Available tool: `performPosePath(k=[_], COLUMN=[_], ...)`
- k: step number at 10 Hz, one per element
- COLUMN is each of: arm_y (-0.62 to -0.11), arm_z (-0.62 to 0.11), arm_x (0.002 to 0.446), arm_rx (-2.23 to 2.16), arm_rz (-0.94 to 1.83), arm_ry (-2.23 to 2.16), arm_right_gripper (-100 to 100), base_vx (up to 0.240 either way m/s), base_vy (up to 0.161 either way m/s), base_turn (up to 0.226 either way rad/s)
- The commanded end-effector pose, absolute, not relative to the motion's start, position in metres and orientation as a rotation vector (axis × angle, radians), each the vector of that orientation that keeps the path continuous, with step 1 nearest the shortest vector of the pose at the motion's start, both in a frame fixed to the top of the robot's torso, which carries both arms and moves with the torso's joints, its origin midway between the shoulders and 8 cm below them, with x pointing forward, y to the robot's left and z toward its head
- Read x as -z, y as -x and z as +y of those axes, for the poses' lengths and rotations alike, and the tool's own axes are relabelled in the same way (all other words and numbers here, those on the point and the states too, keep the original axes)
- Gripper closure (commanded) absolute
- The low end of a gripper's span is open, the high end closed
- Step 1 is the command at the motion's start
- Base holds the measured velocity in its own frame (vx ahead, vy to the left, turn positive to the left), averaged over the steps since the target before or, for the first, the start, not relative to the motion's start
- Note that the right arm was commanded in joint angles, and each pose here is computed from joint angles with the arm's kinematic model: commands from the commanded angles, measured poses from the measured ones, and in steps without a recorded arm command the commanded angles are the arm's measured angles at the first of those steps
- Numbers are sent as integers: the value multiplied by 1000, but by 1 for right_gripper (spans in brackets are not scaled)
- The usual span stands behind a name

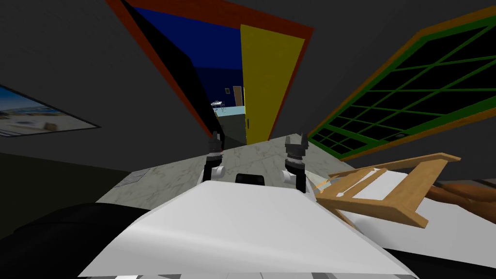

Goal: Push the door open

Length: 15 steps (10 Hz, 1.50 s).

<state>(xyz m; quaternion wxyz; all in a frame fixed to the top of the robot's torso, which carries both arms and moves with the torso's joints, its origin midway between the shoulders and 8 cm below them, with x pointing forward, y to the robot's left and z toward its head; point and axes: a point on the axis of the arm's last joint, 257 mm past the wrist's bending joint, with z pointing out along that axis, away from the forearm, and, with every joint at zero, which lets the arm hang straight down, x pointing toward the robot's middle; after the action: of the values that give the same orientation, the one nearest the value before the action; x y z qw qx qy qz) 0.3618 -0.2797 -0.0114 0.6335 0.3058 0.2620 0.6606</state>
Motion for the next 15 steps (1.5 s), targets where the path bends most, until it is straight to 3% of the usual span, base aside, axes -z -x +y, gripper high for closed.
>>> performPosePath(k=[1,15], arm_y=[-368,-402], arm_z=[-284,-306], arm_x=[22,110], arm_rx=[-1548,-1765], arm_rz=[593,502], arm_ry=[-740,-1048], arm_right_gripper=[-100,-100], base_vx=[116,110], base_vy=[-31,-17], base_turn=[174,141])
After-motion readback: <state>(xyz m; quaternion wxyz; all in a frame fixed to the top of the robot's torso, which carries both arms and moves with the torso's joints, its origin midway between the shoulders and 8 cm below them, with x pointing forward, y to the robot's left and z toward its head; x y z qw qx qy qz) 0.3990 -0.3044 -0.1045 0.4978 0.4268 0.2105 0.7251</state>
